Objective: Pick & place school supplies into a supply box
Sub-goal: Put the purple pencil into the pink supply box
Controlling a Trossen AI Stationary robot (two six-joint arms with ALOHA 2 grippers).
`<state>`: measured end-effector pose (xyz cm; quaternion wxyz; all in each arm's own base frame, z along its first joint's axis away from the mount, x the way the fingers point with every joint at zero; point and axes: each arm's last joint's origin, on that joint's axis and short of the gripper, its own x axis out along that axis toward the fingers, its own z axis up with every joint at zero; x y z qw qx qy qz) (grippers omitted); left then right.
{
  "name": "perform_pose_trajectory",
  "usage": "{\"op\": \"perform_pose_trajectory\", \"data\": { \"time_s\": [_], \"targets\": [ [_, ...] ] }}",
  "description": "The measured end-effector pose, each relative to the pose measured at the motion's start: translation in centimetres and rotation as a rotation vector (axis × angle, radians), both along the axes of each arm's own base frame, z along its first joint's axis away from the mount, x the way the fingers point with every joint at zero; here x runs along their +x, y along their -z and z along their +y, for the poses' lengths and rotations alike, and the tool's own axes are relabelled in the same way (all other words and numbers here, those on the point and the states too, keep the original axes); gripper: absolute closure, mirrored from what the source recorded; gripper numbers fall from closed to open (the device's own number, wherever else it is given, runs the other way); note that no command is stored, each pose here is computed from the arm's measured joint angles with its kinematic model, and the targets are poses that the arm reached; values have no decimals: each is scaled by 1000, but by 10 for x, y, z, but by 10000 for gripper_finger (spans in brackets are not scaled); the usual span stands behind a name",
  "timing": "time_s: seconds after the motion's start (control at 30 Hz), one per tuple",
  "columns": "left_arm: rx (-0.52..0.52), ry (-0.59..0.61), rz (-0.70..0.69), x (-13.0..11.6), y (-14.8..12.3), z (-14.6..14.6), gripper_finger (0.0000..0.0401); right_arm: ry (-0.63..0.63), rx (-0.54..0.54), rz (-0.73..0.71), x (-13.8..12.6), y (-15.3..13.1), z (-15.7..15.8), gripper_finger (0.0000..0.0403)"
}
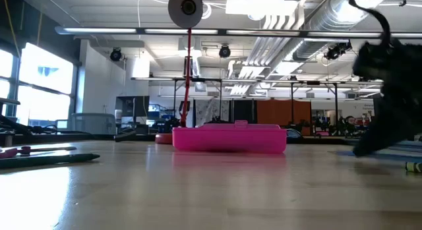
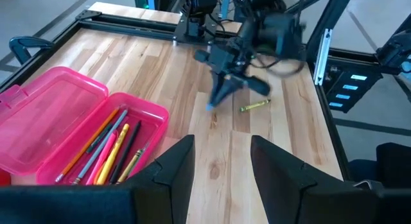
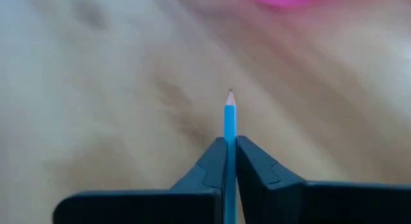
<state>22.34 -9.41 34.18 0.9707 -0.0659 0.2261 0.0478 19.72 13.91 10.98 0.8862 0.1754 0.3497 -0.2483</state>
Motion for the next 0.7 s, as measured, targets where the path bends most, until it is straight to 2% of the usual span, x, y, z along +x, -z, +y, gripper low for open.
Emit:
{"op": "perform_pose_trajectory", "data": {
  "time_s": [0.07, 0.17, 0.3, 0.4, 0.47, 0.7],
  "targets": [
    [1, 1, 1, 0, 0, 0, 217, -67, 26, -93, 10, -11, 5, 398],
    [3, 2, 3, 0, 0, 0, 217, -174, -4, -246, 26, -32, 8, 396],
    [8, 1, 5, 0, 0, 0, 217, -255, -208, -398, 48, -60, -8, 400],
    [14, -10, 1, 0, 0, 0, 217, -277, -350, -451, 68, -75, -38, 401],
    [17, -18, -1, 0, 0, 1, 217, -286, -406, -454, 81, -80, -64, 401],
    [14, -21, -11, 0, -1, 1, 217, -303, -487, -390, 123, -94, -151, 402]
  ]
}}
